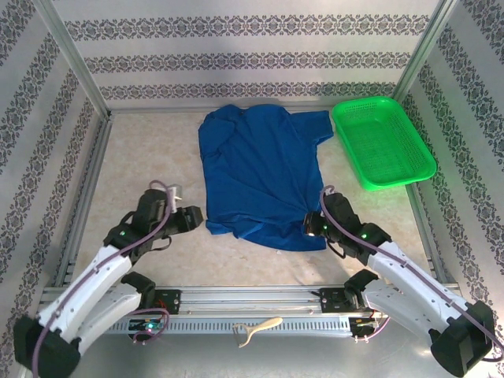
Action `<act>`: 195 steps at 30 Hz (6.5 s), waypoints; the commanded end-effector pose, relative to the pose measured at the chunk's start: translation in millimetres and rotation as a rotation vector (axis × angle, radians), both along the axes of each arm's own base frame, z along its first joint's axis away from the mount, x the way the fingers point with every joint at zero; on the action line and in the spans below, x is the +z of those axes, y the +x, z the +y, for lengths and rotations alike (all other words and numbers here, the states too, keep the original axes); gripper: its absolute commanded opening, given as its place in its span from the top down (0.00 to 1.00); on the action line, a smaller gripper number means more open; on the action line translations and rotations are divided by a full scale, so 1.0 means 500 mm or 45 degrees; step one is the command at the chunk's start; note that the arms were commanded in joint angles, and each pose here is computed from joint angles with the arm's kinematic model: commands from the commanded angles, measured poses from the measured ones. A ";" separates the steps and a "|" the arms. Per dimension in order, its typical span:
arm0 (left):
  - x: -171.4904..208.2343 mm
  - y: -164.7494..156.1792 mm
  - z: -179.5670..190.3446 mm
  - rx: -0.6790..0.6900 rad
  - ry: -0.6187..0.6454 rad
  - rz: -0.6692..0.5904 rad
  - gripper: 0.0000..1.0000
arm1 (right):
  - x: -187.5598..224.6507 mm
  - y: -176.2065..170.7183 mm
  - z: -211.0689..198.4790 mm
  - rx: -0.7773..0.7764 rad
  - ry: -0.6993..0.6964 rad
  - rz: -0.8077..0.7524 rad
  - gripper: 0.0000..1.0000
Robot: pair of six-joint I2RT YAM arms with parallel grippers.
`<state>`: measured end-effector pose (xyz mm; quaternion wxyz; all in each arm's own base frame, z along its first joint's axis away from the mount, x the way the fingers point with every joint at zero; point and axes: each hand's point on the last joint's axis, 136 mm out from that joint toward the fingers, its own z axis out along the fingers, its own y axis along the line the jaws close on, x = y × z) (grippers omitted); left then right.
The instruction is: Fold the inside-out t-shirt
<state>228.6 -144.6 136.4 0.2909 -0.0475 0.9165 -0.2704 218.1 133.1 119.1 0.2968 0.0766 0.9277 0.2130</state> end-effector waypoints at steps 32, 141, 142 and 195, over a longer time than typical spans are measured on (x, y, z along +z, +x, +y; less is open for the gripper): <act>-0.105 0.055 -0.027 0.086 0.388 0.080 1.00 | -0.069 0.005 -0.025 -0.051 -0.015 0.091 1.00; -0.070 0.784 0.385 0.760 0.224 0.024 0.28 | -0.117 -0.053 -0.015 0.006 0.033 0.237 1.00; -0.070 0.776 0.401 0.783 0.226 0.037 0.23 | -0.114 -0.051 -0.014 0.007 0.036 0.230 1.00; -0.032 0.635 0.336 0.853 0.770 0.085 1.00 | -0.121 -0.034 -0.005 0.001 0.071 0.203 1.00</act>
